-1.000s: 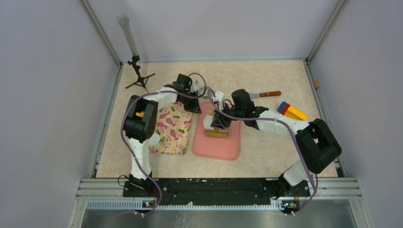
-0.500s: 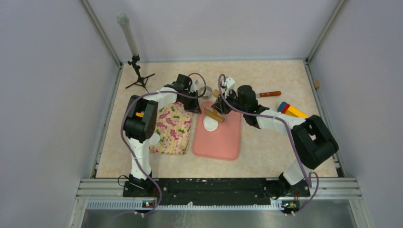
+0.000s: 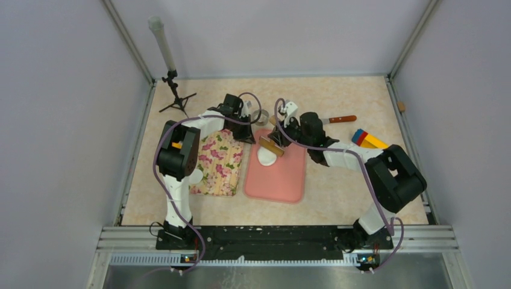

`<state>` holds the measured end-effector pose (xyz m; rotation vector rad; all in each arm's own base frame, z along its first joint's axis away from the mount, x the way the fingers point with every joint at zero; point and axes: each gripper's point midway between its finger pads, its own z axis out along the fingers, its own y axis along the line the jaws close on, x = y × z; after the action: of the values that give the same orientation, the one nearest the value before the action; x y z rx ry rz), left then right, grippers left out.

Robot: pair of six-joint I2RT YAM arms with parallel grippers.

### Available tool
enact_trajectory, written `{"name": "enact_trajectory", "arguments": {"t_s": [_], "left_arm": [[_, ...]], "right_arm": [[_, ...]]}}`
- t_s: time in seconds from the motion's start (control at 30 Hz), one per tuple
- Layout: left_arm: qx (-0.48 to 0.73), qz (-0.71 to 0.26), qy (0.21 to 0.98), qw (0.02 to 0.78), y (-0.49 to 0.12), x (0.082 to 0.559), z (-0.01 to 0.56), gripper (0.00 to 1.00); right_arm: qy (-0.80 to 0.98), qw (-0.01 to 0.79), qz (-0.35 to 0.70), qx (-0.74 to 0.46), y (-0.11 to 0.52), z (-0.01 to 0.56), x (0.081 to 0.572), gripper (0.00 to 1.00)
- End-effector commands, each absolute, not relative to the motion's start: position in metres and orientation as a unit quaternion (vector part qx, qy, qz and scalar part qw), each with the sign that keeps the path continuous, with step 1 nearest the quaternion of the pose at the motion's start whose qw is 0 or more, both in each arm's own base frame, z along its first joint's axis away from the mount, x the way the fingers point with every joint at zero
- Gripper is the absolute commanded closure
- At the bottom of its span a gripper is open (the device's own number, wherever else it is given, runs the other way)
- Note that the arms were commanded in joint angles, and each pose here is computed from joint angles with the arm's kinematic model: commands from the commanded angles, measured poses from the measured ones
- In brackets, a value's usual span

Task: Roll out the dumpling wrappers from the dough

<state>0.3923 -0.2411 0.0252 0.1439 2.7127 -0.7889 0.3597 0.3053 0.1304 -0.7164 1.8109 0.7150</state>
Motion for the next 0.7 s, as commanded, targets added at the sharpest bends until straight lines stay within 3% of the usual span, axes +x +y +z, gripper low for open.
{"name": "enact_trajectory", "arguments": {"t_s": [0.0, 0.67], "left_arm": [[0.047, -0.236, 0.967, 0.09, -0.225, 0.357, -0.01, 1.0], [0.047, -0.236, 0.966, 0.091, -0.225, 0.358, -0.009, 1.0]], "right_arm": [[0.764, 0.475, 0.279, -0.335, 0.298, 0.106, 0.335, 1.0], [0.782, 0.401, 0.286, -0.382, 0.297, 0.061, 0.296, 1.0]]}}
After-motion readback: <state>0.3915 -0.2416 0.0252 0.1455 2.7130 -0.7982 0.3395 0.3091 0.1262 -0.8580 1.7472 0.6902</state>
